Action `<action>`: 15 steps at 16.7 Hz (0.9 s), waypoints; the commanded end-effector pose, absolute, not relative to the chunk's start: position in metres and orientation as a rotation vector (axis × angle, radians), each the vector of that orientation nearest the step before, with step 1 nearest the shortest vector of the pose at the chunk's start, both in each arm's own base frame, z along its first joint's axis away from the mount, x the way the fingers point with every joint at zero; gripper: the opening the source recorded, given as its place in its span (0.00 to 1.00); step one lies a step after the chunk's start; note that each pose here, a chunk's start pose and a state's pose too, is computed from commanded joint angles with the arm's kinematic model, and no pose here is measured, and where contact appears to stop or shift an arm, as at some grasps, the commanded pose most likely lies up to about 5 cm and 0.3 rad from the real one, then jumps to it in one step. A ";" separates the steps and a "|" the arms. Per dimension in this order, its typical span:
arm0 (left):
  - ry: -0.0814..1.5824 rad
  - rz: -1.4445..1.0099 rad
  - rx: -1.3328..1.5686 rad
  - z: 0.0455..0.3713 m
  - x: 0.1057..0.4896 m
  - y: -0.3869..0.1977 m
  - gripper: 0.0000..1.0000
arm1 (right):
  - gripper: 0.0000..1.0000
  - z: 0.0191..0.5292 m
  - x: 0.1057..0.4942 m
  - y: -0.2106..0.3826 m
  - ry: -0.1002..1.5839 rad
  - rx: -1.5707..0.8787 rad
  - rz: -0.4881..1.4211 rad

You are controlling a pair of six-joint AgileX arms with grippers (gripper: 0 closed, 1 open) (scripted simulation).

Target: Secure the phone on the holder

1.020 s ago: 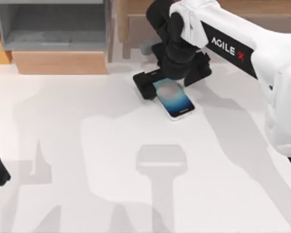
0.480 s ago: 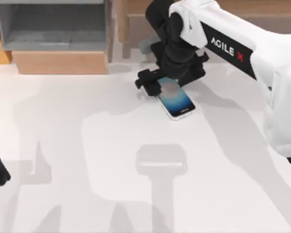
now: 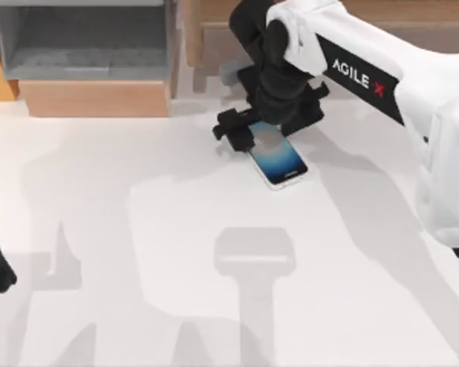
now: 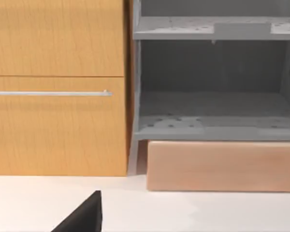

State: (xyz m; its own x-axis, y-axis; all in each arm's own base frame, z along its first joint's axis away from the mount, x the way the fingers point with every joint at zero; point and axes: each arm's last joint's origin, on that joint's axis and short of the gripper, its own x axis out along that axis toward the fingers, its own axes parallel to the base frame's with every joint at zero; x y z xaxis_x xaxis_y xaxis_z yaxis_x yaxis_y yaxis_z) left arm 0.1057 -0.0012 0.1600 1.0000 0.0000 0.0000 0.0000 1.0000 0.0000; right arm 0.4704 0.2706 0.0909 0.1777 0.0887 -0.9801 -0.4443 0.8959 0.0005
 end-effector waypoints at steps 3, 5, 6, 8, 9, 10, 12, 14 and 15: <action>0.000 0.000 0.000 0.160 0.106 -0.001 1.00 | 0.00 0.112 0.470 0.269 1.314 -0.307 0.387; 0.000 0.000 0.000 0.160 0.106 -0.001 1.00 | 0.00 0.114 0.470 0.269 1.317 -0.308 0.387; 0.000 0.000 0.000 0.160 0.106 -0.001 1.00 | 0.00 0.116 0.470 0.269 1.315 -0.307 0.388; 0.000 0.000 0.000 0.160 0.106 -0.001 1.00 | 0.00 0.121 0.470 0.269 1.316 -0.307 0.387; 0.000 0.000 0.000 0.160 0.106 -0.001 1.00 | 0.00 0.123 0.470 0.269 1.316 -0.307 0.387; 0.000 0.000 0.000 0.160 0.106 -0.001 1.00 | 0.00 0.125 0.470 0.269 1.315 -0.307 0.387; 0.000 0.000 0.000 0.160 0.106 -0.001 1.00 | 0.00 0.131 0.470 0.269 1.314 -0.307 0.387; 0.000 0.000 0.000 0.160 0.106 -0.001 1.00 | 0.00 0.132 0.470 0.269 1.314 -0.307 0.387; 0.000 0.000 0.000 0.160 0.106 -0.001 1.00 | 0.00 0.131 0.470 0.269 1.315 -0.305 0.387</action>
